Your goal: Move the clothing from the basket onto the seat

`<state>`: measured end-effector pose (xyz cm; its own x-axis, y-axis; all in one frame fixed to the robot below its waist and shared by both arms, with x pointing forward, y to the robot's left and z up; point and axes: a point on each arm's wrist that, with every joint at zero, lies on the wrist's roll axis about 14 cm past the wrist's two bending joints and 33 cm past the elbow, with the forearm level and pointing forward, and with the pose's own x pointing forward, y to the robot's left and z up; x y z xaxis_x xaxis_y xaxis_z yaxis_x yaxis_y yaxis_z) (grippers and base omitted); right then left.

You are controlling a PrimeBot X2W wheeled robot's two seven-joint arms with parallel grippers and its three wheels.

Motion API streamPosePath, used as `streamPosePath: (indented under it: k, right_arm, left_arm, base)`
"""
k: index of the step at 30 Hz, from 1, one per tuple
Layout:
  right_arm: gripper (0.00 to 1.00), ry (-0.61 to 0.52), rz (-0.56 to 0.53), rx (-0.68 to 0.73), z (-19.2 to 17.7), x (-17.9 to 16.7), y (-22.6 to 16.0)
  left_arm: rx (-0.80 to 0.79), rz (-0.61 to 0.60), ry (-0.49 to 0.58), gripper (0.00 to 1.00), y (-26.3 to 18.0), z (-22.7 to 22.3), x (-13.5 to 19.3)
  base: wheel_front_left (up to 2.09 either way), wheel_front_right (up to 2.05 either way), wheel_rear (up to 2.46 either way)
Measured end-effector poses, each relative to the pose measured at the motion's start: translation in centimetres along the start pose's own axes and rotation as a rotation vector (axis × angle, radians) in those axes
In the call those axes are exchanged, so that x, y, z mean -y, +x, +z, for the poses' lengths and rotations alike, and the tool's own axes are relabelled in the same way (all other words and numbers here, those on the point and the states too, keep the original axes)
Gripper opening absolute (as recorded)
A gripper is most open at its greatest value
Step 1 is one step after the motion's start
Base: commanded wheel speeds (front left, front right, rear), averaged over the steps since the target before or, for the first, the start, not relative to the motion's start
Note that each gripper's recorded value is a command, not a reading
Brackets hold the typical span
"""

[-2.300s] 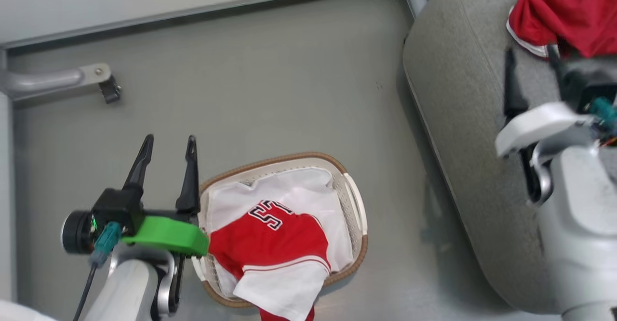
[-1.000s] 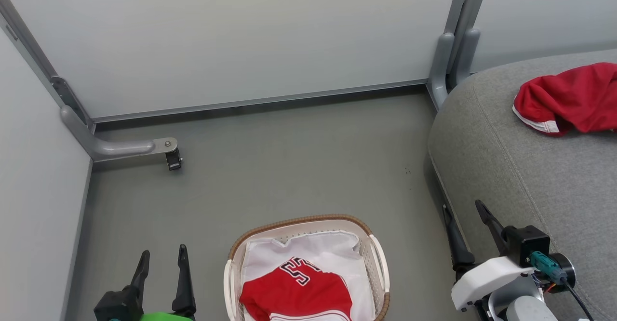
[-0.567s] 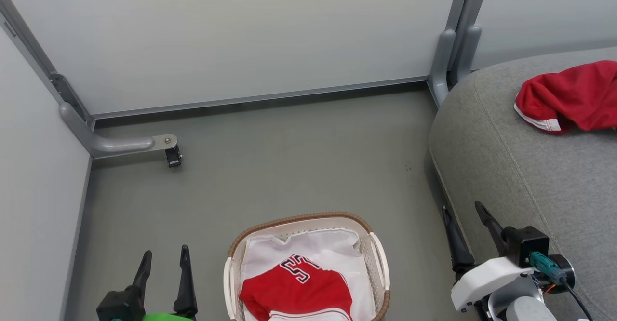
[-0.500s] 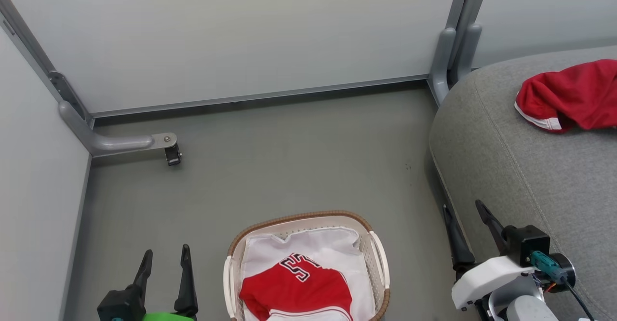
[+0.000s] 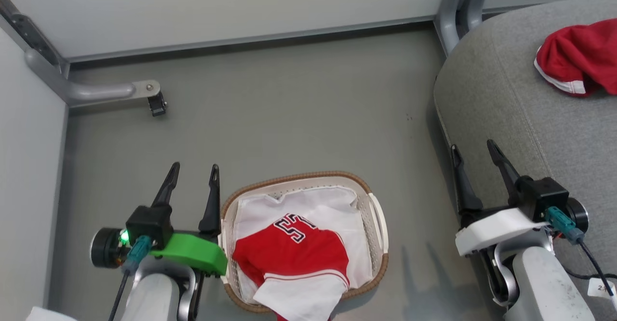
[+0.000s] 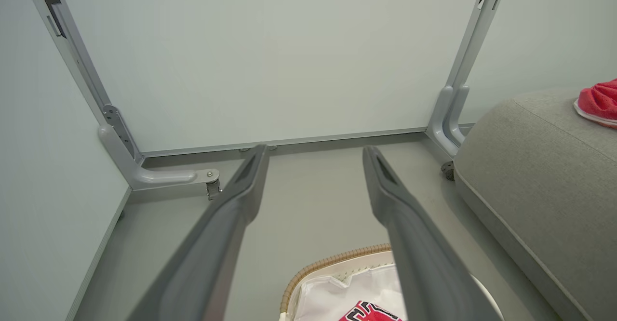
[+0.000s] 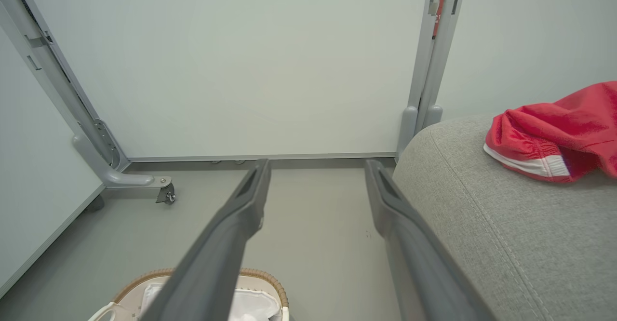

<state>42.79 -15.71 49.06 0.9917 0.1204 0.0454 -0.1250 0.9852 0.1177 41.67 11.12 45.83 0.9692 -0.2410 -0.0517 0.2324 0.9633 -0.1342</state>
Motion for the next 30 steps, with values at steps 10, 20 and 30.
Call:
streamPosePath:
  k: [10,20,30]
  right_arm:
    - [1.0,-0.004,-0.014,0.008,-1.5,1.5,4.9]
    - [1.0,-0.005,-0.058,-0.044,-5.8,4.2,7.7]
    - [1.0,-0.011,-0.083,-0.083,-8.9,6.0,8.4]
  left_arm:
    - [-0.272,-0.24,0.139,1.0,6.4,-7.9,3.6]
    - [-0.71,-0.45,0.197,1.0,4.4,-22.4,5.7]
    - [-0.937,-0.528,0.269,1.0,4.6,-30.6,4.2]
  base:
    - [0.0,0.0,0.0]
    - [0.0,0.0,0.0]
    - [0.0,0.0,0.0]
